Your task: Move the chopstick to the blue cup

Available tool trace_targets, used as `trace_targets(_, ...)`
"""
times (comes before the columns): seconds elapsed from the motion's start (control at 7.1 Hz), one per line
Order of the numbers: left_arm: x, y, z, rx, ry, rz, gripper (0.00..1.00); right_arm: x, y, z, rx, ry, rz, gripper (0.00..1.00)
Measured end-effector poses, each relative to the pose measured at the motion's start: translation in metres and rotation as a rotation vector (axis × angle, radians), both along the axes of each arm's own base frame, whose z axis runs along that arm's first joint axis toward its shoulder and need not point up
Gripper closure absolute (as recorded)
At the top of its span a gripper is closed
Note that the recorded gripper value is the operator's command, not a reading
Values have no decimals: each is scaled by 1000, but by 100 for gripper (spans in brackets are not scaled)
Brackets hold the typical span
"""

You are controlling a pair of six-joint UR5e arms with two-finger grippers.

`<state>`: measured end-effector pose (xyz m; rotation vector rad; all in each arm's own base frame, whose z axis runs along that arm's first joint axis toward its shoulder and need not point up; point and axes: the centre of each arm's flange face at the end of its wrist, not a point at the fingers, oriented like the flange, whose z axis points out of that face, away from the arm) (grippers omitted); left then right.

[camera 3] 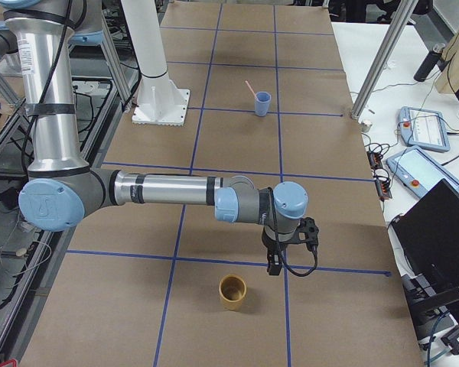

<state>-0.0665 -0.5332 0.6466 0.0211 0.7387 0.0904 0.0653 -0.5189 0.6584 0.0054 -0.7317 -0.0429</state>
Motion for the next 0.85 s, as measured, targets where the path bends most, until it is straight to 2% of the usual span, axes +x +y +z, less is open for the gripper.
trace_targets(0.42, -1, 2, 9, -17, 0, -2, 2, 19, 14, 5, -19, -56, 45, 0)
trace_targets(0.85, -1, 2, 10, -16, -1, -1, 2, 24, 21, 8, -26, -71, 59, 0)
